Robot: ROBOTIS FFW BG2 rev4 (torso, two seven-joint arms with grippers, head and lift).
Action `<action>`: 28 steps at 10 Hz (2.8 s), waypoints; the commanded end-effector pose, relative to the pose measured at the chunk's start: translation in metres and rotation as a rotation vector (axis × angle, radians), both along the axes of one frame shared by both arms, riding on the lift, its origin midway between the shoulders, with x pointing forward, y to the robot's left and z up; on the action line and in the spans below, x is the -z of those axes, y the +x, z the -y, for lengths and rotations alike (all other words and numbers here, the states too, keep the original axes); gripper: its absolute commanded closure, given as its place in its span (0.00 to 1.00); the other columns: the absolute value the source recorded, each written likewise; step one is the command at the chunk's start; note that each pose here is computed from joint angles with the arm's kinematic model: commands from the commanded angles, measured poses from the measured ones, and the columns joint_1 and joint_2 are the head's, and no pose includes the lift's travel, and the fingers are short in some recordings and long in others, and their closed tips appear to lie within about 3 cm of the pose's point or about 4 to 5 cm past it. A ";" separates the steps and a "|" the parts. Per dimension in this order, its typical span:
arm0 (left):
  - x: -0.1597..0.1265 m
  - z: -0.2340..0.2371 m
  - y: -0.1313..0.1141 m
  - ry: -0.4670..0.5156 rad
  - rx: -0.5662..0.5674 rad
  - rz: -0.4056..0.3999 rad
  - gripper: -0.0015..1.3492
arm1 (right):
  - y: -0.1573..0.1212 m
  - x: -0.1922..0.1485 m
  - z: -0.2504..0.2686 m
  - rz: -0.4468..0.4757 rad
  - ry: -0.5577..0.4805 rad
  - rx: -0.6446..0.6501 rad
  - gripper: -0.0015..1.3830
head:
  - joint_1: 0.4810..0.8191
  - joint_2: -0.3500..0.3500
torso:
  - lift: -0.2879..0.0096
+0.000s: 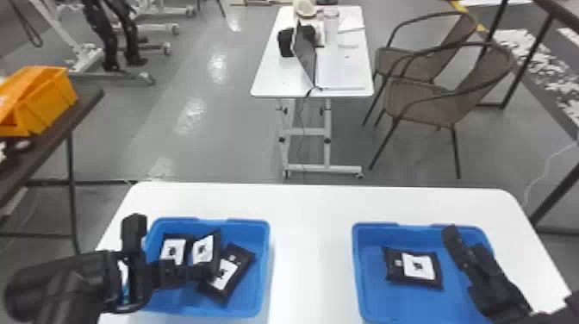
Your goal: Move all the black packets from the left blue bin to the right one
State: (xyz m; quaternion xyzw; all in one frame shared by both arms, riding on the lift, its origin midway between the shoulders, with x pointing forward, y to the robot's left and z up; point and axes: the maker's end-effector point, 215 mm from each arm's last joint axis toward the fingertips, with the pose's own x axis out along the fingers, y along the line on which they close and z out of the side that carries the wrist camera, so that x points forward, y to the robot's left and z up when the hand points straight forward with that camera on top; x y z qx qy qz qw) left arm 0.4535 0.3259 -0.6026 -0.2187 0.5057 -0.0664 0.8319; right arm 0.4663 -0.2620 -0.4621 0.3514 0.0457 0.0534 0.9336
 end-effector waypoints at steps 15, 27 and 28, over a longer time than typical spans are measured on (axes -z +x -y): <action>-0.160 0.230 0.079 -0.045 0.856 0.558 0.89 | 0.039 -0.060 -0.125 0.178 0.048 -0.328 0.11 | 0.63 0.46 | 0.97; -0.187 0.338 0.074 -0.221 1.059 0.616 0.89 | 0.067 -0.083 -0.171 0.219 0.003 -0.433 0.68 | 0.63 0.34 | 0.97; -0.189 0.337 0.076 -0.225 1.051 0.623 0.89 | 0.064 -0.081 -0.176 0.213 0.020 -0.436 0.73 | 0.63 0.34 | 0.97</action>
